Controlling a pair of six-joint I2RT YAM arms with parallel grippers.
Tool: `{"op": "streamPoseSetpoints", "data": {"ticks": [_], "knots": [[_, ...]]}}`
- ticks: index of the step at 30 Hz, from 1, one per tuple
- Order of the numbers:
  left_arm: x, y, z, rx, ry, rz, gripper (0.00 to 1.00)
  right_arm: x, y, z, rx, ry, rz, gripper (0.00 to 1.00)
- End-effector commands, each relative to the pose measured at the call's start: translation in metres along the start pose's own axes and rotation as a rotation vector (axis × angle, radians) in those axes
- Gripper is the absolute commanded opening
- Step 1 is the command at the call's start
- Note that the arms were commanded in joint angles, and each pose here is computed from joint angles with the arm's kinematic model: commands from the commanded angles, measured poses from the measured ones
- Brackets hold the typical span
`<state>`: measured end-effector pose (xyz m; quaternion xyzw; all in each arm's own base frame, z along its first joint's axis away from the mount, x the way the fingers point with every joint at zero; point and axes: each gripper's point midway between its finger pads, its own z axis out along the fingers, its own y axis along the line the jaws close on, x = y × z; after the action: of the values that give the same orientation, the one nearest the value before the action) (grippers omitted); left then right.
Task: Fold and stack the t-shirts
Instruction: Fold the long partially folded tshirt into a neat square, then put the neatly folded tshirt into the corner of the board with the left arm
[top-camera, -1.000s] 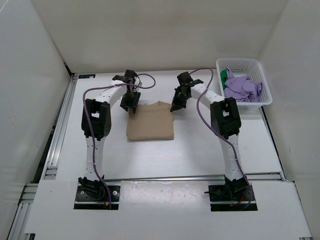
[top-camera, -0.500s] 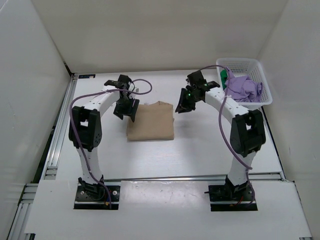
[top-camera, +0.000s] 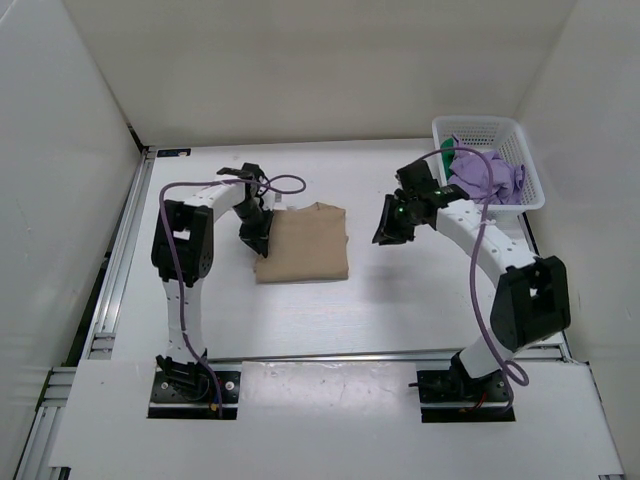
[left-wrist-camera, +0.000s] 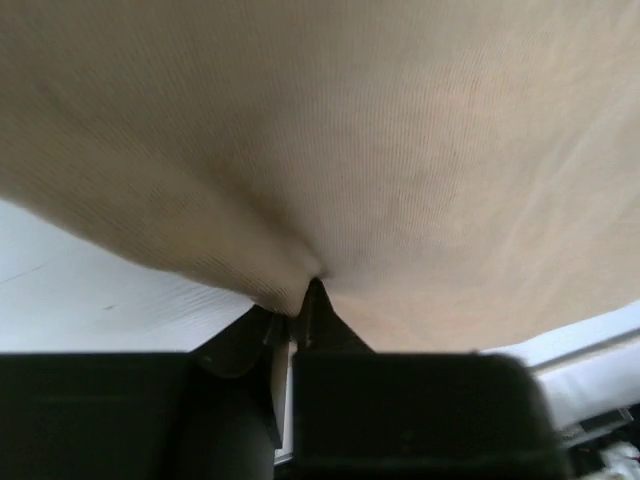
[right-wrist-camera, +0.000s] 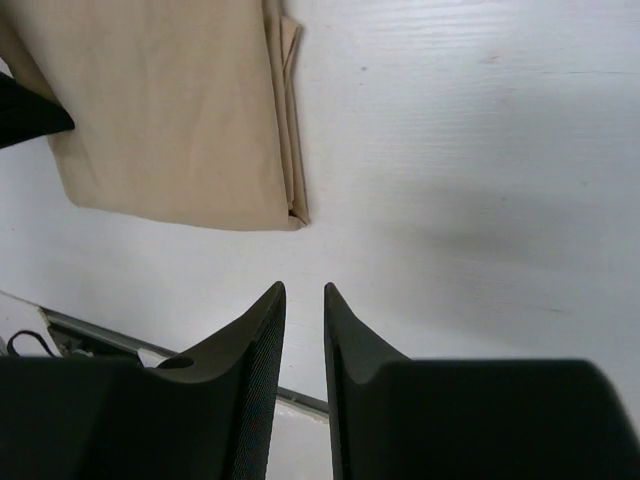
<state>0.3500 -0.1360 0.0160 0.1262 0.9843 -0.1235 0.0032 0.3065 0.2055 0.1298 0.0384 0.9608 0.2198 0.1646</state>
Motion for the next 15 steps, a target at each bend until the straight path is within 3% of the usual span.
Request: {"op": "streamPoseSetpoints", "data": {"ticks": [1, 7, 15], "knots": [[-0.012, -0.009, 0.001, 0.101, -0.023, -0.008, 0.10, -0.011, -0.015, -0.022, 0.047, -0.080, 0.019, 0.26], [-0.035, 0.034, -0.018, 0.052, -0.105, -0.085, 0.10, -0.033, -0.023, -0.045, 0.088, -0.137, 0.043, 0.29], [-0.057, 0.175, -0.067, -0.073, -0.270, -0.348, 0.10, -0.049, -0.038, -0.038, 0.136, -0.140, 0.073, 0.29]]}}
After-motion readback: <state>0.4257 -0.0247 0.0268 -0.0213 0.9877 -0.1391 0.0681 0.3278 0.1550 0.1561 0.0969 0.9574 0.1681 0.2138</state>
